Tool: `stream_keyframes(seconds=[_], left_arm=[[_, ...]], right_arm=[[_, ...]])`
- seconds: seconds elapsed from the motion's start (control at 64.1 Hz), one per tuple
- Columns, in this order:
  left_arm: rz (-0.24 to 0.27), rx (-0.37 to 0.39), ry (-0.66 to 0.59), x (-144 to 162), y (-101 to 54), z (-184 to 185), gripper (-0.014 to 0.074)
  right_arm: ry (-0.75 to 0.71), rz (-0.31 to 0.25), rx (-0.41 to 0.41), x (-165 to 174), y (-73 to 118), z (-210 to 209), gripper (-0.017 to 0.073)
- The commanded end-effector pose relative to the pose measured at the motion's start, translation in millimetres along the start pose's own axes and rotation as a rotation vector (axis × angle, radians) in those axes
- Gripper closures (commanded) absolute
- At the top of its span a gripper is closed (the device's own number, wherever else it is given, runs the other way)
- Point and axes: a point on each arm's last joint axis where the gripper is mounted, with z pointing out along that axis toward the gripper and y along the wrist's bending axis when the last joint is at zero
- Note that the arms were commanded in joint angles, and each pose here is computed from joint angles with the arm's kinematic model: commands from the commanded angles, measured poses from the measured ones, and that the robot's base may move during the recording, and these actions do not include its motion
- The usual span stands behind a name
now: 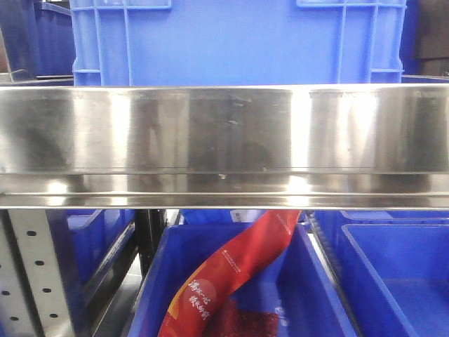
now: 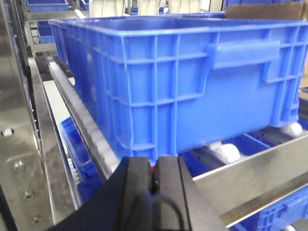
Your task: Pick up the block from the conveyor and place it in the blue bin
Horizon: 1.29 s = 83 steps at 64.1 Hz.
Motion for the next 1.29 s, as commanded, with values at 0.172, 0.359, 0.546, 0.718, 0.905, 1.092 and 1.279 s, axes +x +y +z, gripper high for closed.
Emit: stream_keyframes(seconds=[0.172, 0.359, 0.546, 0.718, 0.905, 1.092, 1.279], left_arm=[[-0.016, 0.004, -0.045, -4, -0.4, -2, 0.0704], [-0.016, 0.004, -0.05, -4, -0.4, -2, 0.0704], [-0.016, 0.004, -0.05, -4, -0.4, -2, 0.0704], [-0.019, -0.031, -0.063, 5, 3.1, -8, 0.0704], [-0.032, -0.182, -0.089, 36, 14.2, -26, 0.0704], [-0.038, -0.324, -0.129, 78, 18.9, -41, 0.0704], [-0.029, -0.411, -0.203, 101, 21.9, -44, 0.0704]], right_arm=[[-0.066, -0.009, -0.004, -5, 0.3, -1, 0.0721], [-0.072, -0.009, -0.004, -6, 0.4, -1, 0.0721], [-0.072, -0.009, -0.004, -6, 0.4, -1, 0.0721], [-0.072, -0.009, -0.004, -6, 0.4, -1, 0.0721], [-0.072, -0.009, -0.004, -6, 0.4, -1, 0.0721], [-0.072, -0.009, -0.004, -6, 0.4, -1, 0.0721], [-0.072, -0.009, -0.004, -6, 0.4, -1, 0.0721]])
